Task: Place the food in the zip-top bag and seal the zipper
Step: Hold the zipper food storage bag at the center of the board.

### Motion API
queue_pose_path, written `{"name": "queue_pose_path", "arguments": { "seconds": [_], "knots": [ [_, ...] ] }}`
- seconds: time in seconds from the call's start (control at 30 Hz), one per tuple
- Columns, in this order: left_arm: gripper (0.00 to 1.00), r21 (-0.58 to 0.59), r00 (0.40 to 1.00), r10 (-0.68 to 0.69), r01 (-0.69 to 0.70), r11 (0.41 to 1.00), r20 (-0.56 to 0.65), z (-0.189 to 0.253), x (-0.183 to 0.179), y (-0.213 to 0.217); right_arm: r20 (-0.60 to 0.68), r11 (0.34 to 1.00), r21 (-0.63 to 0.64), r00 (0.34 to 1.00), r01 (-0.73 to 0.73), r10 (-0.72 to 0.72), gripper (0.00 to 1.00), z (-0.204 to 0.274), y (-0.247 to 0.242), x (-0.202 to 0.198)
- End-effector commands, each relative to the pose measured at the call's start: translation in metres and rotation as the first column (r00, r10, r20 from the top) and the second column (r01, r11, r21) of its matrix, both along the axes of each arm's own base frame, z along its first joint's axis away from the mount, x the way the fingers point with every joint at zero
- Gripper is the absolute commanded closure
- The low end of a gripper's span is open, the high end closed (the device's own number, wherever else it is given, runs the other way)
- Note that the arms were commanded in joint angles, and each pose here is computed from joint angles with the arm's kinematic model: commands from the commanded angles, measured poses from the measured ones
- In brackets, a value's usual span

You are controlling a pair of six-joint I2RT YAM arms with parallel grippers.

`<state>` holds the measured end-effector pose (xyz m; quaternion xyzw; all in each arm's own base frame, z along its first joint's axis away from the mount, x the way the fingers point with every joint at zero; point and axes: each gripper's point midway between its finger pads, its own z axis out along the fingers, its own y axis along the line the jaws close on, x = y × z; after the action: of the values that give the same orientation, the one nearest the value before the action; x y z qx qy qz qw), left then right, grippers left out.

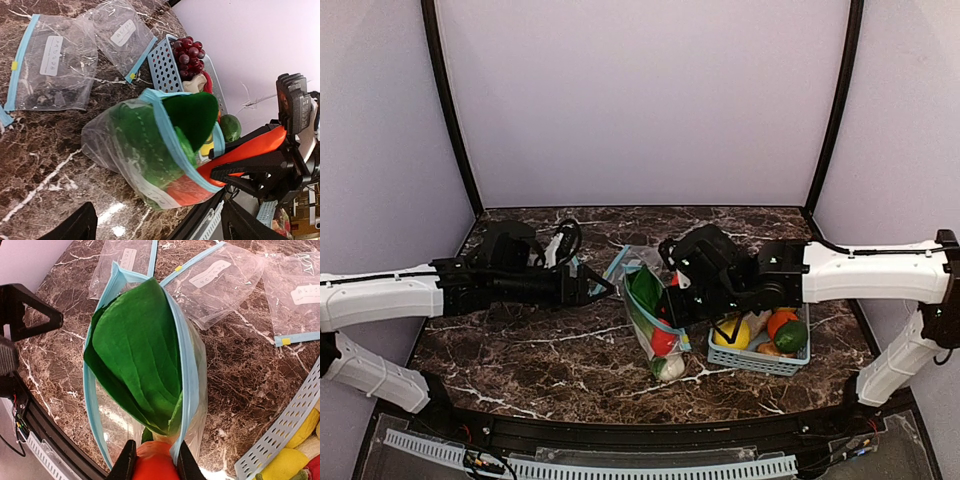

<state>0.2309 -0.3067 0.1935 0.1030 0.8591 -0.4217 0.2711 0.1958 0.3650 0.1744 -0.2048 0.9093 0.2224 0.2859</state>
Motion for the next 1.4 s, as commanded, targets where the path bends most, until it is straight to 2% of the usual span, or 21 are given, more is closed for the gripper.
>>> {"name": "queue_pose_path", "arguments": {
  "seconds": [0.0,0.13,0.3,0.57,0.93,1.17,1.2,1.23,1.37],
  "knots": [
    [0.13,-0.15,0.998,0.024,-0.034,0.988,-0.063,0.016,0.0,-0.021,0.038,0.996,-0.083,0.998,0.043,-0.04,1.0,-0.001,0.002,0.004],
    [0.13,-0.177,0.995,0.006,-0.025,0.984,-0.104,0.004,0.002,-0.032,0.05,0.994,-0.099,0.998,0.036,-0.031,1.0,0.0,0.011,0.003],
    [0.13,-0.151,0.988,-0.015,-0.009,0.989,-0.153,-0.013,0.003,-0.043,0.054,0.992,-0.118,0.998,0.04,-0.034,1.0,-0.002,0.015,0.003],
    [0.23,-0.139,0.975,-0.052,0.022,0.99,-0.217,-0.034,-0.009,-0.056,0.063,0.989,-0.141,0.997,0.05,-0.042,1.0,-0.004,0.015,0.004],
    [0.54,-0.142,0.969,-0.059,0.025,0.99,-0.239,-0.045,-0.008,-0.067,0.067,0.983,-0.175,0.997,0.057,-0.046,1.0,-0.009,0.013,0.003],
    [0.96,-0.143,0.971,-0.054,0.021,0.989,-0.233,-0.045,-0.008,-0.064,0.064,0.982,-0.178,0.997,0.062,-0.051,1.0,-0.009,0.011,0.003],
    [0.98,-0.142,0.972,-0.054,0.021,0.99,-0.228,-0.045,-0.008,-0.063,0.062,0.983,-0.173,0.997,0.06,-0.05,0.99,-0.008,0.011,0.003],
    [0.99,-0.139,0.972,-0.053,0.021,0.99,-0.229,-0.046,-0.009,-0.062,0.063,0.983,-0.171,0.997,0.06,-0.05,0.93,-0.006,0.011,0.003],
    [0.99,-0.122,0.973,-0.057,0.031,0.992,-0.222,-0.05,-0.011,-0.06,0.072,0.989,-0.138,0.996,0.055,-0.045,0.64,0.007,0.009,0.004]
  ]
}}
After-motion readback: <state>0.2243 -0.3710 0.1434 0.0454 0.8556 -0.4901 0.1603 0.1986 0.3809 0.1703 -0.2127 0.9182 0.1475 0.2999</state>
